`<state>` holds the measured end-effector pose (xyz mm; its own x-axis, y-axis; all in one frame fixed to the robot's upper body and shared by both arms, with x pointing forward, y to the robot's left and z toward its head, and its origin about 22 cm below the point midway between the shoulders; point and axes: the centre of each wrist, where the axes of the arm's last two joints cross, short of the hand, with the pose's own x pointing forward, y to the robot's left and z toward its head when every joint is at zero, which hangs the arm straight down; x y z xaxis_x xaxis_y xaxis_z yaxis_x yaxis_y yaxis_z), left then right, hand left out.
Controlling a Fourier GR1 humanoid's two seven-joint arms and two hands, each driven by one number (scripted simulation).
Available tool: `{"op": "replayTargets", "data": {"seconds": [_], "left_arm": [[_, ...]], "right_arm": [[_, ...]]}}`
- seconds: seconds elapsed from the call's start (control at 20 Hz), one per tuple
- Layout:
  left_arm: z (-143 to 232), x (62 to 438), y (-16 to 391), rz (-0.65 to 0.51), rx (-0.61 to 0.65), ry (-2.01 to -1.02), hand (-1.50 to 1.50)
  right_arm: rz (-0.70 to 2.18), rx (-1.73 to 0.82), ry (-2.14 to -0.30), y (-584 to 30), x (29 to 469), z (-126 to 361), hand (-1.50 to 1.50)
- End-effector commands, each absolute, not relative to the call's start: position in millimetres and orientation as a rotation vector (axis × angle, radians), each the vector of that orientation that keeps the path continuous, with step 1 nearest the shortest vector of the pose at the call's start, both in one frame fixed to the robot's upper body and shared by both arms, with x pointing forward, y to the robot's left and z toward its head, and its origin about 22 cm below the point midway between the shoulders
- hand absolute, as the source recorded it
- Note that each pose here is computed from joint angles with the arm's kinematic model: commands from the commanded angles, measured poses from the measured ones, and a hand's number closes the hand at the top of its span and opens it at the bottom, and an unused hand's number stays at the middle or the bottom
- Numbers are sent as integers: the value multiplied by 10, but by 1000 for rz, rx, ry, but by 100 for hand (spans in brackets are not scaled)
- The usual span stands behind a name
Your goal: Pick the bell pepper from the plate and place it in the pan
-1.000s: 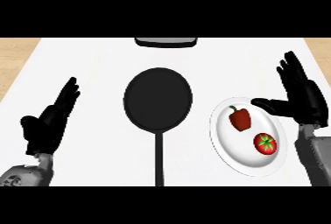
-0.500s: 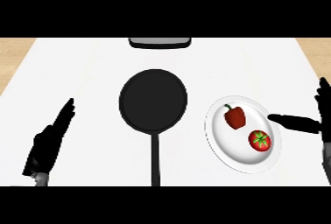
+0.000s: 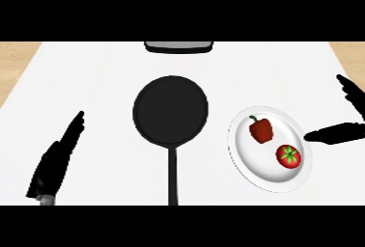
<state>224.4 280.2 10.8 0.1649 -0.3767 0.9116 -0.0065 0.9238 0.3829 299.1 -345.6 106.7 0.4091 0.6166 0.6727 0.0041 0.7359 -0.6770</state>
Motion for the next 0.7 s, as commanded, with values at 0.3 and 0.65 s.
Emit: {"op": "replayTargets", "data": {"seconds": [0.3,0.65], "left_arm": [[100,2289,2749,-255,325,-1387,0],[238,2347,2864,-271,345,-1403,0]], "right_arm": [[679,-539,-946,-2854,3491,1593,-150],[729,-476,-789,-2869,3814,1245,-150]]}}
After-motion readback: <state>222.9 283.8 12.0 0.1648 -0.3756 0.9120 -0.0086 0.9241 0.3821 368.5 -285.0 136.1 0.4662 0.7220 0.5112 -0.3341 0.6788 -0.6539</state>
